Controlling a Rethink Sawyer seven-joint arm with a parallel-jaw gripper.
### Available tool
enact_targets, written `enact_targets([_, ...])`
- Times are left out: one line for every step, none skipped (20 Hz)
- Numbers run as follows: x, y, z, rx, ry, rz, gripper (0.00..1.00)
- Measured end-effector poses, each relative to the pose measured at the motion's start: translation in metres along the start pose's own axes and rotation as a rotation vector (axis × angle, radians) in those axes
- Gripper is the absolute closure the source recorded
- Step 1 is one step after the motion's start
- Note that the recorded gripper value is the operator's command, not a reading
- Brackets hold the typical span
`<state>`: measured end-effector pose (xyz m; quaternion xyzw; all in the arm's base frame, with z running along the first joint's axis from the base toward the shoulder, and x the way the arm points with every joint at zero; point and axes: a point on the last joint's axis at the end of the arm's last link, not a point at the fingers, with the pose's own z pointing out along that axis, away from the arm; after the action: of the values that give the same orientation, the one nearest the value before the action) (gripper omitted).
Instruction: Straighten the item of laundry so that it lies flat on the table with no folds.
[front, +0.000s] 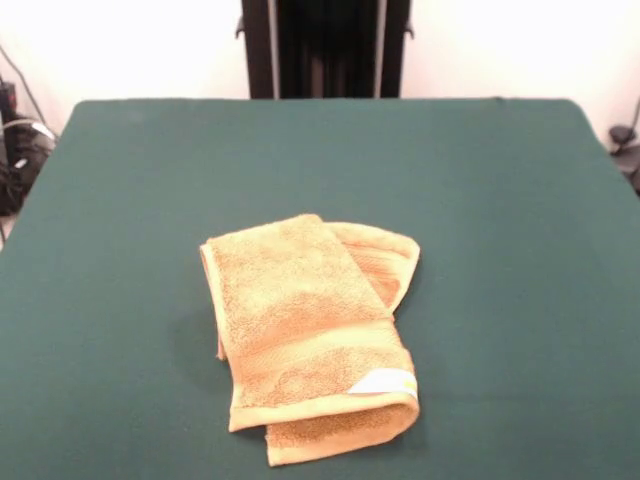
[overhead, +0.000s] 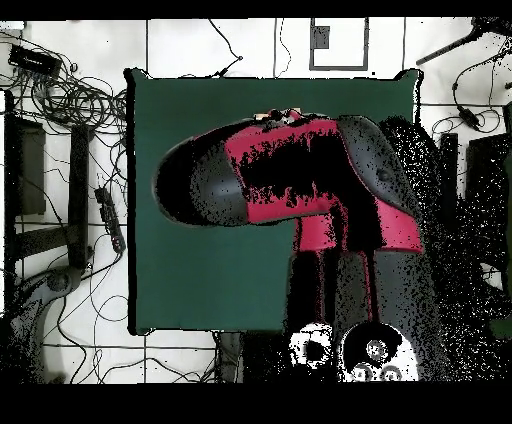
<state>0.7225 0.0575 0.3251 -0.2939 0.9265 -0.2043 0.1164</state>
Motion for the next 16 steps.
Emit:
enact_targets([0.001, -0.002, 0.000, -0.001, -0.002, 0.006, 0.00])
enact_targets([0.001, -0.003, 0.000, -0.002, -0.004, 0.012, 0.00])
enact_targets([0.003, -0.007, 0.001, -0.004, -0.006, 0.022, 0.00])
enact_targets([0.004, -0.010, 0.002, -0.007, -0.007, 0.032, 0.00])
enact_targets([0.007, -0.015, 0.003, -0.009, -0.007, 0.045, 0.00])
enact_targets([0.010, -0.020, 0.005, -0.011, -0.007, 0.057, 0.00])
enact_targets([0.011, -0.022, 0.006, -0.012, -0.006, 0.062, 0.00])
enact_targets([0.012, -0.024, 0.006, -0.013, -0.007, 0.068, 0.00])
enact_targets([0.017, -0.033, 0.009, -0.023, -0.007, 0.095, 0.00])
enact_targets([0.019, -0.036, 0.011, -0.028, -0.006, 0.105, 0.00])
enact_targets([0.022, -0.040, 0.013, -0.036, -0.004, 0.120, 0.00])
enact_targets([0.024, -0.043, 0.016, -0.043, -0.003, 0.132, 0.00])
enact_targets([0.031, -0.055, 0.028, -0.075, 0.005, 0.179, 0.00])
enact_targets([0.032, -0.059, 0.033, -0.085, 0.007, 0.194, 0.00])
enact_targets([0.035, -0.064, 0.039, -0.098, 0.010, 0.215, 0.00])
enact_targets([0.036, -0.069, 0.045, -0.108, 0.011, 0.231, 0.00])
